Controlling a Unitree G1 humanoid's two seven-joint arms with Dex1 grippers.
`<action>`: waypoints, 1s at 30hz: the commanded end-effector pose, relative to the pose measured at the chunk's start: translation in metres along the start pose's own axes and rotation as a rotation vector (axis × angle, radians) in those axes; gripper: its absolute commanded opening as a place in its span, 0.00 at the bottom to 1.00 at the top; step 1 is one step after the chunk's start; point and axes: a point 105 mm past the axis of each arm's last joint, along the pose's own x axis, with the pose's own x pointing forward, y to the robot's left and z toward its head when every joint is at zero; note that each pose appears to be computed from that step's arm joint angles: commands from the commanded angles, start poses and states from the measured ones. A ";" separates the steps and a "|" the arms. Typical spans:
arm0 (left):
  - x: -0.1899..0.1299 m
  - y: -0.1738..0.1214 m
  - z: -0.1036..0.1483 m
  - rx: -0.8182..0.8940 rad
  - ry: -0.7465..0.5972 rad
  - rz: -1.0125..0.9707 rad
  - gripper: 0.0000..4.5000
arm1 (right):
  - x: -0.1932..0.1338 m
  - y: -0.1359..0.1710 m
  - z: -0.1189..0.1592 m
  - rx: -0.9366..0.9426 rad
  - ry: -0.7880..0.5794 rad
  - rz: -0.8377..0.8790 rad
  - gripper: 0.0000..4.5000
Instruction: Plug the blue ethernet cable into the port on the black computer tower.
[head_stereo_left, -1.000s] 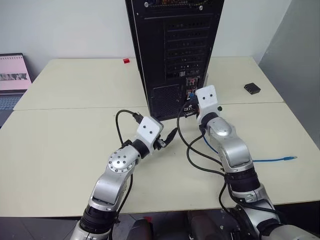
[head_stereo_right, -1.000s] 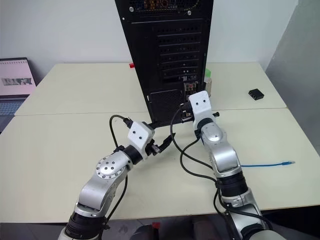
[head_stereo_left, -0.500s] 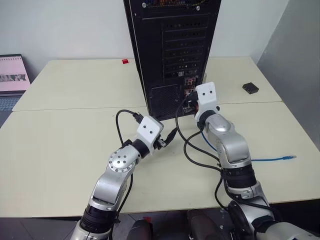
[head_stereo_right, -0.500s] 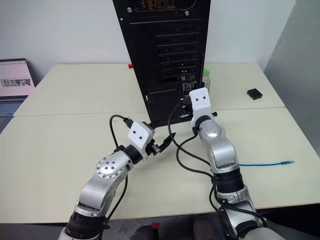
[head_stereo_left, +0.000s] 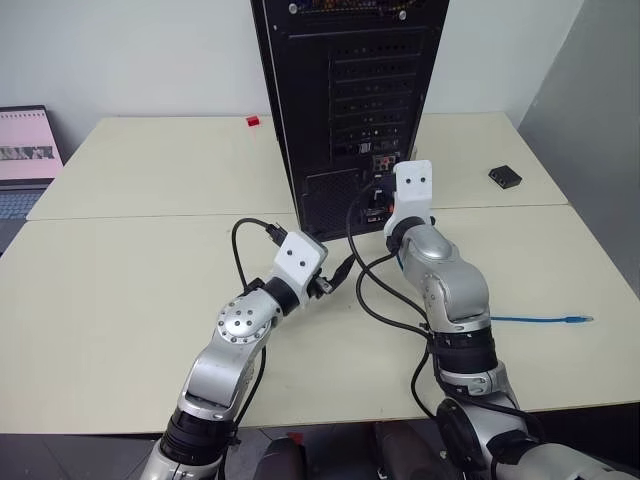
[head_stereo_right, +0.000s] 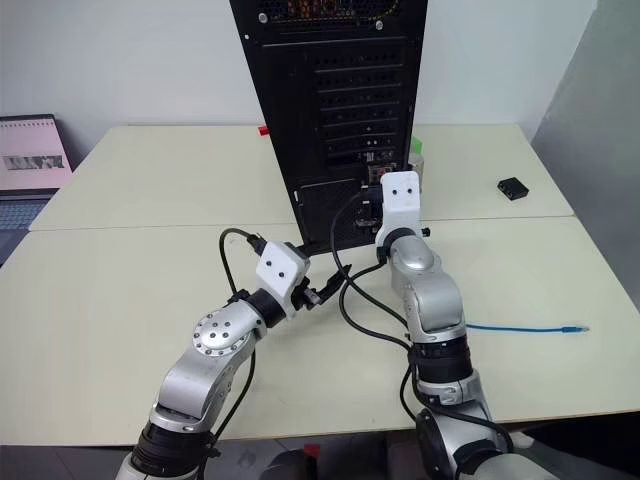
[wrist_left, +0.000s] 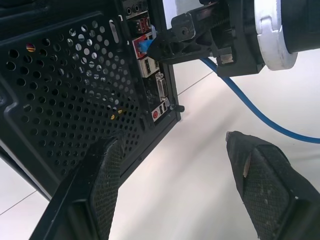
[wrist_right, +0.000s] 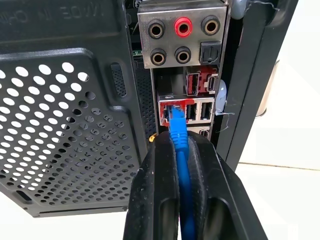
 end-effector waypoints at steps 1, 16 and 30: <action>0.002 -0.001 0.010 0.023 -0.036 -0.007 0.76 | 0.002 0.008 0.018 0.009 -0.063 0.023 0.00; 0.002 0.018 0.010 0.018 -0.027 0.014 0.76 | -0.017 -0.014 0.006 -0.048 -0.064 0.055 0.57; -0.010 0.059 0.018 0.121 0.102 -0.243 0.76 | -0.097 -0.036 0.038 -0.271 -0.076 0.452 0.99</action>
